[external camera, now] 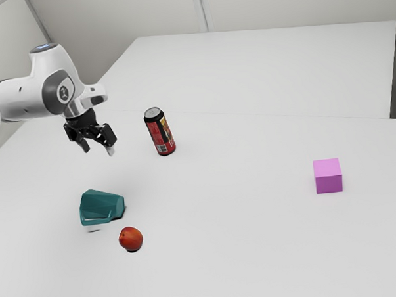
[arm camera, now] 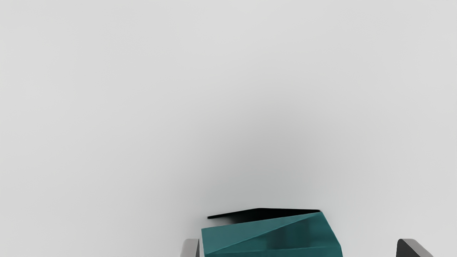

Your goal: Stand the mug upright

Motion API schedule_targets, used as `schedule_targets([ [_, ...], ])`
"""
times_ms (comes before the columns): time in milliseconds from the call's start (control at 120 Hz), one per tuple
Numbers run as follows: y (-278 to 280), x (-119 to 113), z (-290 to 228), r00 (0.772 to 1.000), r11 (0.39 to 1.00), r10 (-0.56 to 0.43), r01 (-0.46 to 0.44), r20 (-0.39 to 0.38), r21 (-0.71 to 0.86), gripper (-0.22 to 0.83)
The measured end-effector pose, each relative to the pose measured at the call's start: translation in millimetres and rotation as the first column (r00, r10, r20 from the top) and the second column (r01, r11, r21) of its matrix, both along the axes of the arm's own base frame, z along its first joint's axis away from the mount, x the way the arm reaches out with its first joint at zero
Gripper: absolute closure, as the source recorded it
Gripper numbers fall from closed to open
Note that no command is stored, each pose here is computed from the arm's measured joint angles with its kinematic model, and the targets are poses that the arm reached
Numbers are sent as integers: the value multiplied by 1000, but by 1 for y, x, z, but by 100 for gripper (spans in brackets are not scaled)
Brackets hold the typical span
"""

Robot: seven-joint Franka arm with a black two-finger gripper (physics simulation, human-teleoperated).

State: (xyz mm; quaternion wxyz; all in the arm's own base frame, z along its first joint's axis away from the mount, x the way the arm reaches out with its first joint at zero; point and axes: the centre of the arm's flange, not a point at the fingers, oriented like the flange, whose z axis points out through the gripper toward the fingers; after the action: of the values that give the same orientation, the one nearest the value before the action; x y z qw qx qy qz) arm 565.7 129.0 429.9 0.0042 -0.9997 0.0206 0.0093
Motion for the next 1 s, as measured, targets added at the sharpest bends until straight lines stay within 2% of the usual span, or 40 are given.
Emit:
schedule_targets([
  [83,8,-4,-3,1000,1000,22,-22,-3,-13,0],
  [167,38,-19,-8,995,994,95,-95,-10,-54,0],
  [283,82,-46,-15,973,960,227,-229,-26,-160,0],
  [383,98,-61,-23,957,923,282,-289,-63,-254,0],
  [658,110,-87,-71,938,836,286,-345,-196,-426,0],
  [1000,119,-100,-107,931,777,265,-360,-250,-516,0],
])
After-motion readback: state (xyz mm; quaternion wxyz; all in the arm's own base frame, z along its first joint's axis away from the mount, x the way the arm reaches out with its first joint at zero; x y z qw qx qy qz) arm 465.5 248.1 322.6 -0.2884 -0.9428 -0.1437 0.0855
